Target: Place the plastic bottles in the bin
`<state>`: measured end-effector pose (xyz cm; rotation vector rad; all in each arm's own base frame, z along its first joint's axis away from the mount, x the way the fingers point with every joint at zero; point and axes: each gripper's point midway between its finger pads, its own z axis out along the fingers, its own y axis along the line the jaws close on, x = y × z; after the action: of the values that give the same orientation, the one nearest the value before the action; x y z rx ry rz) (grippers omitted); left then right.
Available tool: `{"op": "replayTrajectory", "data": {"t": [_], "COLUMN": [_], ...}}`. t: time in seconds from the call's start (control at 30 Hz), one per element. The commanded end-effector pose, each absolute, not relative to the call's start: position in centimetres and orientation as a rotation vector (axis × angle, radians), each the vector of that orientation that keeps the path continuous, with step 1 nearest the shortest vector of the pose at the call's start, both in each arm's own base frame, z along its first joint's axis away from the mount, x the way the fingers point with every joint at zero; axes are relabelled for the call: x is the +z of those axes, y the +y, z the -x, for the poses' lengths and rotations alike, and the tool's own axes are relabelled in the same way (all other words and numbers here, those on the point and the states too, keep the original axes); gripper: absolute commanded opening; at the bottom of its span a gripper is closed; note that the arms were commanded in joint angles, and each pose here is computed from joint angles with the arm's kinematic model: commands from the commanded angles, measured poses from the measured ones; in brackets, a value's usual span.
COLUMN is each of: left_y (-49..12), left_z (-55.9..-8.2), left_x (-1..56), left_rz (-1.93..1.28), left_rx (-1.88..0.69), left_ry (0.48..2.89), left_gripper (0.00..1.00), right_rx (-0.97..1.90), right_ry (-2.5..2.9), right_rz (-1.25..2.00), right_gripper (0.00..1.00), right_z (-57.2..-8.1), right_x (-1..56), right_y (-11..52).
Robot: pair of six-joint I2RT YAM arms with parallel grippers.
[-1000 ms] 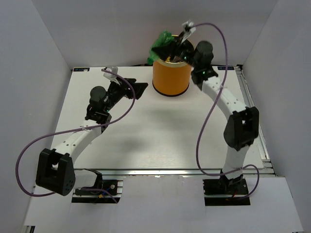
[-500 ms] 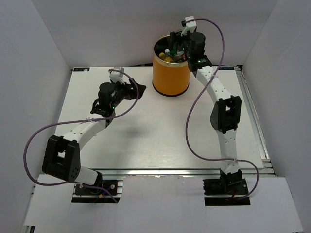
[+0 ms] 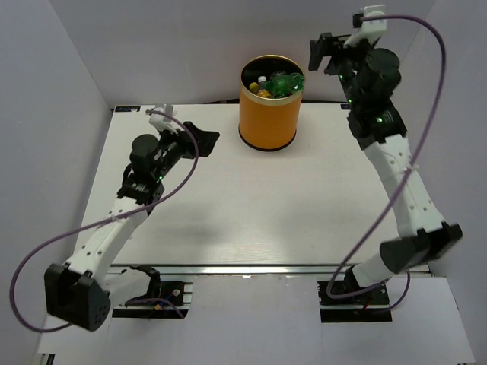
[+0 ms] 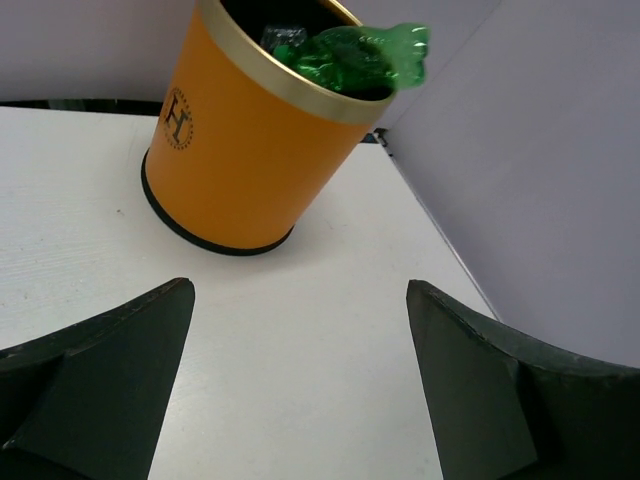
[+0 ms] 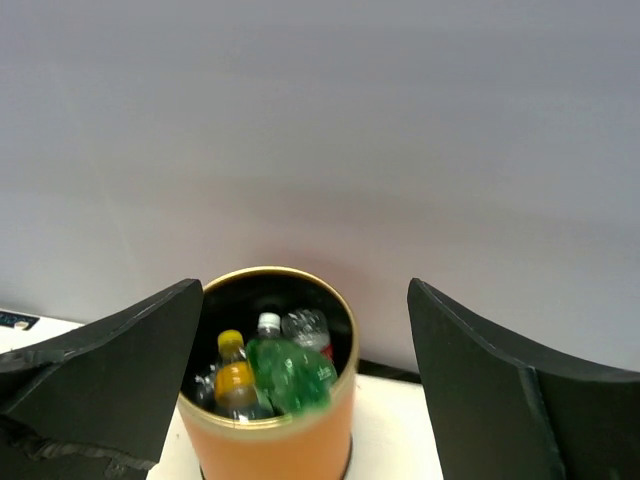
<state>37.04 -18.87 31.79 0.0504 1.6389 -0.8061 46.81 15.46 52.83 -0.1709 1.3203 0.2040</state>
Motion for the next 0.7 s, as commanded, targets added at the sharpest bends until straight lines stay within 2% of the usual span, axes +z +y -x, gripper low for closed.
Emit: {"op": "replayTrajectory", "data": {"t": [0.0,0.03,0.1,0.13,0.23,0.27,0.3,0.4,0.5,0.67], "left_y": [-17.0,-16.5,-15.1,-14.7,-13.3,-13.3,-12.4,-11.6,-10.9,-10.5], "left_z": [-34.2,-33.1,-32.6,-32.1,-30.8,-30.6,-30.5,-30.3,-30.3,-30.6], "left_x": [32.2,33.1,31.9,31.1,30.0,29.8,29.3,28.3,27.7,27.8], "left_rz": [0.014,0.036,0.109,0.147,0.214,0.22,0.26,0.301,0.323,0.365], "left_rx": [-0.791,-0.795,-0.743,-0.739,-0.713,-0.717,-0.68,-0.649,-0.611,-0.599], "left_ry": [1.651,1.629,1.659,1.684,1.688,1.688,1.685,1.699,1.706,1.699], "left_gripper": [0.98,0.98,0.98,0.98,0.98,0.98,0.98,0.98,0.98,0.98], "right_rx": [0.167,0.189,0.179,0.164,0.228,0.22,0.275,0.292,0.292,0.296], "right_ry": [1.428,1.491,1.524,1.611,1.642,1.726,1.698,1.773,1.775,1.748], "right_rz": [0.116,0.086,0.02,0.001,-0.117,-0.119,-0.179,-0.241,-0.265,-0.27], "right_gripper": [0.89,0.89,0.89,0.9,0.89,0.89,0.89,0.89,0.89,0.89], "right_z": [-44.2,-43.7,-40.6,-40.1,-36.2,-35.5,-33.9,-31.0,-29.3,-28.4], "right_x": [49.5,46.9,45.8,41.6,38.7,34.0,33.9,27.8,25.0,25.3], "right_y": [13.4,13.2,11.3,10.9,9.4,9.3,9.0,8.1,7.3,6.8]}}
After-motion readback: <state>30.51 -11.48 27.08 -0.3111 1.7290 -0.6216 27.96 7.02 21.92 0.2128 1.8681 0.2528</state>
